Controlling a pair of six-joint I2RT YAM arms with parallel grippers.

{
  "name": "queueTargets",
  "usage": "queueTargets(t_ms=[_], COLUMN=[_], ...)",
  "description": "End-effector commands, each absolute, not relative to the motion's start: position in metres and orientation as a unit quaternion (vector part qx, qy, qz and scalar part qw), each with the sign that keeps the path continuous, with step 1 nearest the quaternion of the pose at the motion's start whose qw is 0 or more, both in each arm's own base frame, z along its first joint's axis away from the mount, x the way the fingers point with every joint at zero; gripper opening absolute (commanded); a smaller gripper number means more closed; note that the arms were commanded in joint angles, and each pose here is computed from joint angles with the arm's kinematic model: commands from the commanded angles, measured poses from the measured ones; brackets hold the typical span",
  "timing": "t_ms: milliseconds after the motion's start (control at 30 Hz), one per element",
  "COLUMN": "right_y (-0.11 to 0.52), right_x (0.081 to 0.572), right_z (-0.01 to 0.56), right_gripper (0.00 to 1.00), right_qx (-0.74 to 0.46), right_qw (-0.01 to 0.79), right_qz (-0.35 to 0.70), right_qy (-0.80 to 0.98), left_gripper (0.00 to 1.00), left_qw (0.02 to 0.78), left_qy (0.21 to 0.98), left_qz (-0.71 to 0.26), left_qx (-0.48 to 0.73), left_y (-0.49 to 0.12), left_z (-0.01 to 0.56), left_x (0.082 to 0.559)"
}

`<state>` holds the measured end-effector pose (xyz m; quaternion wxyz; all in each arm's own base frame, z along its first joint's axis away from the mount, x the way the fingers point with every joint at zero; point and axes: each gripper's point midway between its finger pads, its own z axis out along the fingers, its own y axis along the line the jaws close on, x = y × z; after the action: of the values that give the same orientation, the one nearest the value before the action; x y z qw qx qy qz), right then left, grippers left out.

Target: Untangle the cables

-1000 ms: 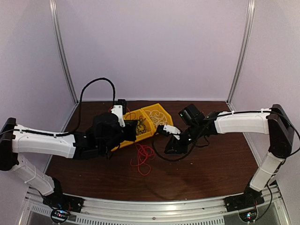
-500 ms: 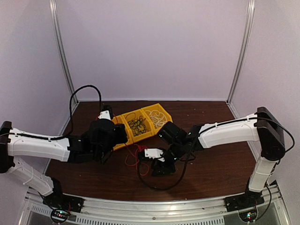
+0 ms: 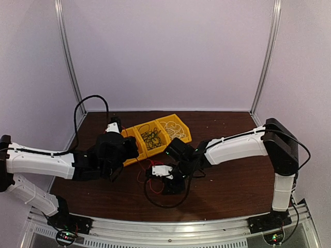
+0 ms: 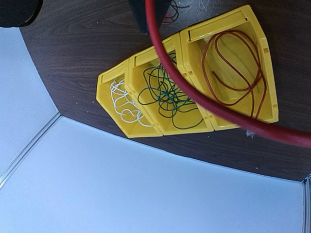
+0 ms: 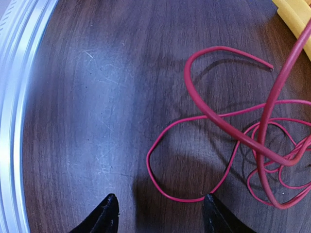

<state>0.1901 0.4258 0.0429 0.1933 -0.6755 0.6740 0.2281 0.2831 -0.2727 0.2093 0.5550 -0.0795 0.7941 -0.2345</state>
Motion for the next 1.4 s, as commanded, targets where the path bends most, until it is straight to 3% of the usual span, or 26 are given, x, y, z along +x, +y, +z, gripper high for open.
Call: queueTargets(t_ms=[0, 500, 700, 1167, 1367], right_y=[0.427, 0.427, 0.441, 0.454, 0.447], right_x=[0.183, 0.205, 0.185, 0.193, 0.205], right_z=[0.035, 0.016, 0.026, 0.046, 0.042], right_gripper=[0.61, 0.54, 0.56, 0.45, 0.44], right_qx=[-0.717, -0.82, -0.83, -0.834, -0.858], right_qw=[0.188, 0.164, 0.167, 0.264, 0.265], right_qz=[0.223, 0.127, 0.149, 0.046, -0.02], right_qy=[0.634, 0.534, 0.512, 0.482, 0.441], left_gripper=[0.0, 0.0, 0.0, 0.0, 0.0], left_qw=[0.563, 0.56, 0.563, 0.562, 0.563], left_qy=[0.787, 0.789, 0.788, 0.787, 0.786], left_qz=[-0.236, -0.241, -0.24, -0.241, -0.244], left_qx=[-0.09, -0.071, -0.077, -0.078, -0.078], left_y=[-0.268, -0.274, -0.269, -0.266, -0.266], left_z=[0.213, 0.22, 0.223, 0.226, 0.228], left_x=[0.284, 0.283, 0.282, 0.28, 0.28])
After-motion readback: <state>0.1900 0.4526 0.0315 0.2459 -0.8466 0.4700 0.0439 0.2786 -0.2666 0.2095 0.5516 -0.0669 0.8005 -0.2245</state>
